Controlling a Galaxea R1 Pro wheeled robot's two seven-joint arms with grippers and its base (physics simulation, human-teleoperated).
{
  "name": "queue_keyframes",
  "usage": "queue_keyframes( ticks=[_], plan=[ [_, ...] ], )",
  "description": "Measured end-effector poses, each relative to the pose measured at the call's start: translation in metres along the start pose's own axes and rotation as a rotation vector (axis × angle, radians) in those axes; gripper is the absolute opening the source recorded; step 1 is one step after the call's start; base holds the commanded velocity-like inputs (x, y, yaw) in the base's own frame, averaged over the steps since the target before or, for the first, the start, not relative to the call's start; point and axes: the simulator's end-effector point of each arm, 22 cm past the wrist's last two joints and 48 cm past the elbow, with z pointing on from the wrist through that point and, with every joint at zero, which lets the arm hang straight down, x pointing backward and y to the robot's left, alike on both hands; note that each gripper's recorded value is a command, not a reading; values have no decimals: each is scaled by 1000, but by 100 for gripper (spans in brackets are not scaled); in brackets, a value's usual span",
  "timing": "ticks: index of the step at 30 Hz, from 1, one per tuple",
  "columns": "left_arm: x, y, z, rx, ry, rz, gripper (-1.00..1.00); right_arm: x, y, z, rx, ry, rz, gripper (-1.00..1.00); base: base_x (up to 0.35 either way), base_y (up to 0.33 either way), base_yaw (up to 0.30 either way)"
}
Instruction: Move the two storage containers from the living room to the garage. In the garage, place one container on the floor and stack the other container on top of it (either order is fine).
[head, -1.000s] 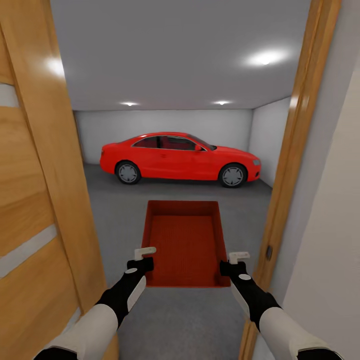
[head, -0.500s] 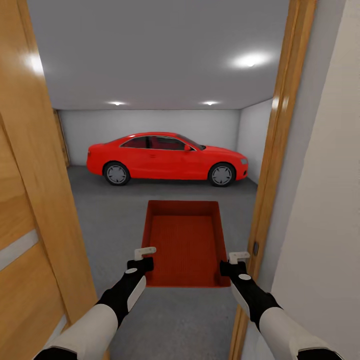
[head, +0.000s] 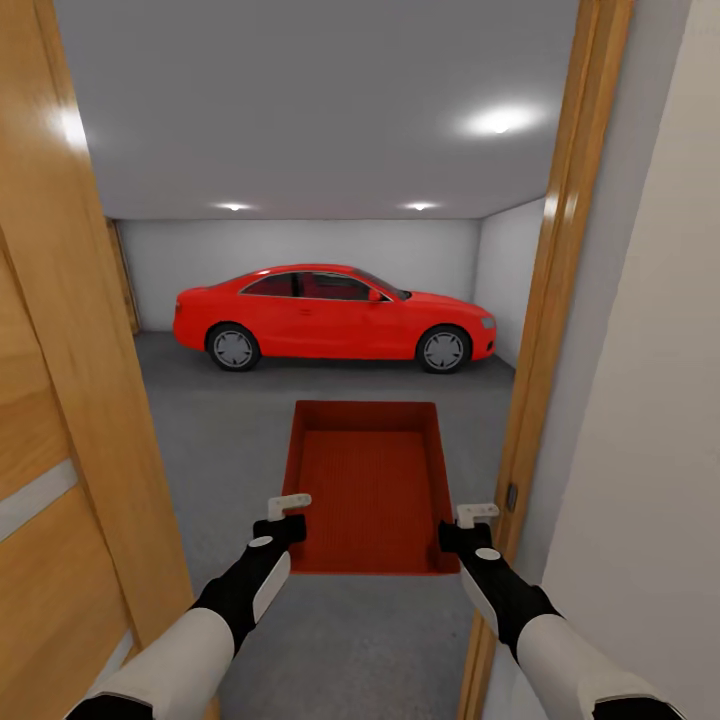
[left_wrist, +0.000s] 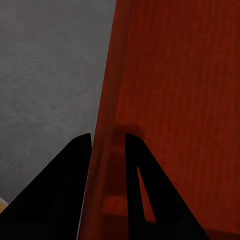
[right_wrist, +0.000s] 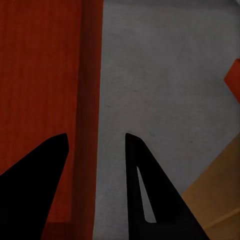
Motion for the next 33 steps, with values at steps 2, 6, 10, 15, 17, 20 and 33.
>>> queue_keyframes(
  ticks=[2,6,10,15,17,20,33],
  plan=[
    [0,0,0,0,1,0,-100,0,0,0,0,1,0,-100,0,0,0],
    [0,-4,-1,-3,-1,0,-100,0,-4,0,-3,0,2,-100,119,93,0],
    [0,-3,-1,-2,-1,-1,-100,0,-3,0,-3,0,1,-100,214,186,0],
    [0,2,0,1,-1,-1,-100,0,2,0,0,-1,1,-100,168,132,0],
    [0,1,0,1,-1,-1,-100,0,1,0,0,-1,0,-100,114,47,0],
    [0,-1,0,-1,-1,-1,-100,0,-1,0,-1,-1,0,-100,98,19,0],
    [0,-1,0,-1,-1,-1,-100,0,-1,0,-1,0,0,-100,68,37,0]
  ],
)
